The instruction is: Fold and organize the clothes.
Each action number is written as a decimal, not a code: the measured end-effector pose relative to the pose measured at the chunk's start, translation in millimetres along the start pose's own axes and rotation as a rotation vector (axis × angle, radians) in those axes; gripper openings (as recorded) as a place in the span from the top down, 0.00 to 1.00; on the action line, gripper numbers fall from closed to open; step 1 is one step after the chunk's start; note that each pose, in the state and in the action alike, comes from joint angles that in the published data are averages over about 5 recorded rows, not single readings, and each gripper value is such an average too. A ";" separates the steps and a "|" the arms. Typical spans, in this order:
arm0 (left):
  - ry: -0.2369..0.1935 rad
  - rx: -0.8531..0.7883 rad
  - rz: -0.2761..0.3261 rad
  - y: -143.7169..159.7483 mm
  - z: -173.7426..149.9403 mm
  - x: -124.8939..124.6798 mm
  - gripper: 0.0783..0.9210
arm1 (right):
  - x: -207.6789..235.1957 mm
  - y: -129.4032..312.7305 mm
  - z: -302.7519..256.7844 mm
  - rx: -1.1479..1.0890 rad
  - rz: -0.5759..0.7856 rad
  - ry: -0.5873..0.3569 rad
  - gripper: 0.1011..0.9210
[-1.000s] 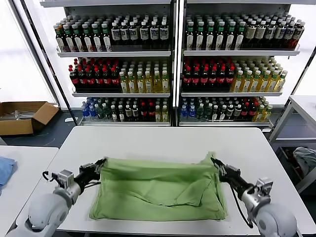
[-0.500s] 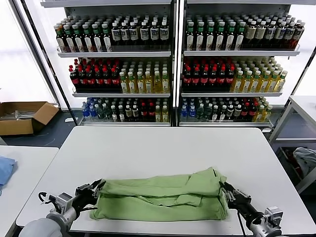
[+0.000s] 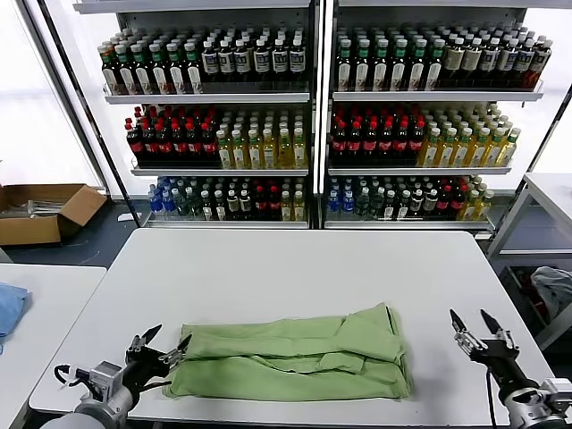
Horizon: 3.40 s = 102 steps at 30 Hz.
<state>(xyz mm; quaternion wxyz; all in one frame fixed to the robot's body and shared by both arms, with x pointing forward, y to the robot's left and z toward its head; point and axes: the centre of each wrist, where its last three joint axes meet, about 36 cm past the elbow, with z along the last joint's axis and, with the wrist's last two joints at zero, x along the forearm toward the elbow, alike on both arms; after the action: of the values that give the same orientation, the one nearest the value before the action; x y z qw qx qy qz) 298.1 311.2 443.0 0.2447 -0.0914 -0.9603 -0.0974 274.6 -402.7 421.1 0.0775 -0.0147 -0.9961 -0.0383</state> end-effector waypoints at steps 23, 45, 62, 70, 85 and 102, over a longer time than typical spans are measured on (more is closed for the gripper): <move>0.080 0.255 -0.122 -69.4 38.2 -16.7 0.45 | 24.1 -16.3 2.3 0.030 0.067 -0.075 0.12; 0.014 0.233 -0.036 -55.1 43.6 -14.1 0.97 | 32.0 -10.8 -9.3 0.048 0.019 -0.094 0.12; -0.068 0.111 -0.314 162.6 3.5 -3.6 0.97 | 31.3 -6.2 -19.4 0.038 0.008 -0.112 0.12; -0.111 0.090 -0.325 191.4 -28.7 9.9 0.97 | 37.0 -3.0 -20.6 0.035 0.008 -0.115 0.12; -0.194 0.341 -0.039 78.2 -58.9 6.8 0.97 | 39.6 1.0 -16.8 0.023 0.011 -0.113 0.12; -0.038 0.543 0.211 -28.9 -19.5 -32.9 0.79 | 43.5 0.3 -14.3 0.022 0.019 -0.112 0.12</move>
<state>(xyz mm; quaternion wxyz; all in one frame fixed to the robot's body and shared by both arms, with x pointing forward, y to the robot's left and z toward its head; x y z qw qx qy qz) 328.8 274.6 439.6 0.2509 -0.1235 -0.9409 0.1910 233.9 -402.5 442.0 0.0219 -0.0255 -0.9991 -0.0257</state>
